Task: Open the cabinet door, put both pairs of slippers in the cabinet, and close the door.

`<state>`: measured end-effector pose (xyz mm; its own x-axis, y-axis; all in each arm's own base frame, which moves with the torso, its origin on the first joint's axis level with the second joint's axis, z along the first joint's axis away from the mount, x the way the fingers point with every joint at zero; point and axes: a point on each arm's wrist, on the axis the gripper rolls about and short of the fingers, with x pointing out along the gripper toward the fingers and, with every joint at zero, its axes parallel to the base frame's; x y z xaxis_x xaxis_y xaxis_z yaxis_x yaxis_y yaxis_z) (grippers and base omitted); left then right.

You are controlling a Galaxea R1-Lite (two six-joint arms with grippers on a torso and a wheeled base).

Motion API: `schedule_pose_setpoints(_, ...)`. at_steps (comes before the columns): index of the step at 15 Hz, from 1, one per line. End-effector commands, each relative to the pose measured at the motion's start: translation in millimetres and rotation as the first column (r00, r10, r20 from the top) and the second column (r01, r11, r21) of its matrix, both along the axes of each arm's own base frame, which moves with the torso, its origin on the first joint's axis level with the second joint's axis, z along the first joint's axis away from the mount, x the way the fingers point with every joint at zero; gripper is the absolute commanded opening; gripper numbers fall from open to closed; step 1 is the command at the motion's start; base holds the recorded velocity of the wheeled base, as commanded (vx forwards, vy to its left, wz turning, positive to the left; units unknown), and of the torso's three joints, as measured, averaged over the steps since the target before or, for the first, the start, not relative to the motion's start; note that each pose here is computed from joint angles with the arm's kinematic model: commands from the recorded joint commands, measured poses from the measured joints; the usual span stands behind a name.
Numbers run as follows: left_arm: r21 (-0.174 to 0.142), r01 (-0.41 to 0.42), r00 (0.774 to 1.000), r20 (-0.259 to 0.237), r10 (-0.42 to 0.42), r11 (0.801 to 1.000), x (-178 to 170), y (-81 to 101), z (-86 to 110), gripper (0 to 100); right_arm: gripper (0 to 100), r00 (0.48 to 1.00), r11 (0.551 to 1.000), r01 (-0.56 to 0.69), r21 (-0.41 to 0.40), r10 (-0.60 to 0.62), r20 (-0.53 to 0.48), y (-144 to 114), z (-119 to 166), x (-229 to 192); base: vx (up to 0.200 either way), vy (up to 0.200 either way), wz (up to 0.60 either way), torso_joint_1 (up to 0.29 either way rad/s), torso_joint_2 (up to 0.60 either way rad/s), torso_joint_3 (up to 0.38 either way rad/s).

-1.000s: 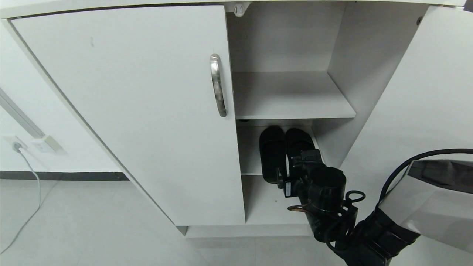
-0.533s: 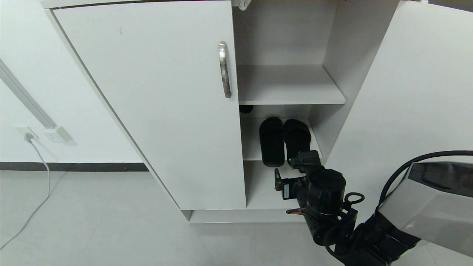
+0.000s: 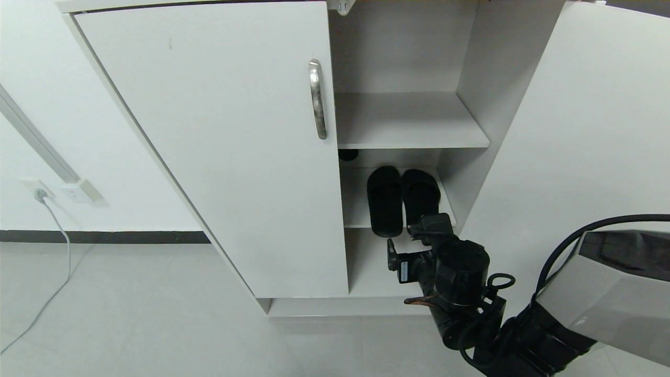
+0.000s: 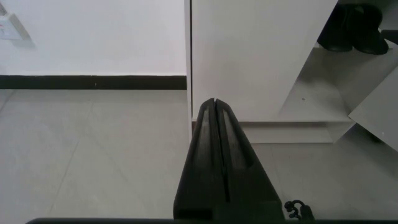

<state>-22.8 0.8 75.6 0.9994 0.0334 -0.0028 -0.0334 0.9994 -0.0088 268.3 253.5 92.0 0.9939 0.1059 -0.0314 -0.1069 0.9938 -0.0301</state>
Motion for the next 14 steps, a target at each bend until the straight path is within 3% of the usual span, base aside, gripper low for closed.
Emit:
schedule_pose_setpoints(1,0.0,0.001,1.0,-0.002,-0.001,1.0,0.1,0.0,0.0,0,100,1.0,1.0,-0.005,0.006,0.005,0.006,0.6,3.0,-2.0,0.0,0.0,0.0,0.002,0.0,0.08)
schedule_pose_setpoints(14,0.006,-0.002,1.0,-0.002,0.002,1.0,0.2,0.0,-0.2,0,100,1.0,1.0,-0.015,-0.022,0.014,-0.021,-1.8,-4.1,-9.0,0.0,0.0,0.0,0.0,0.0,0.19)
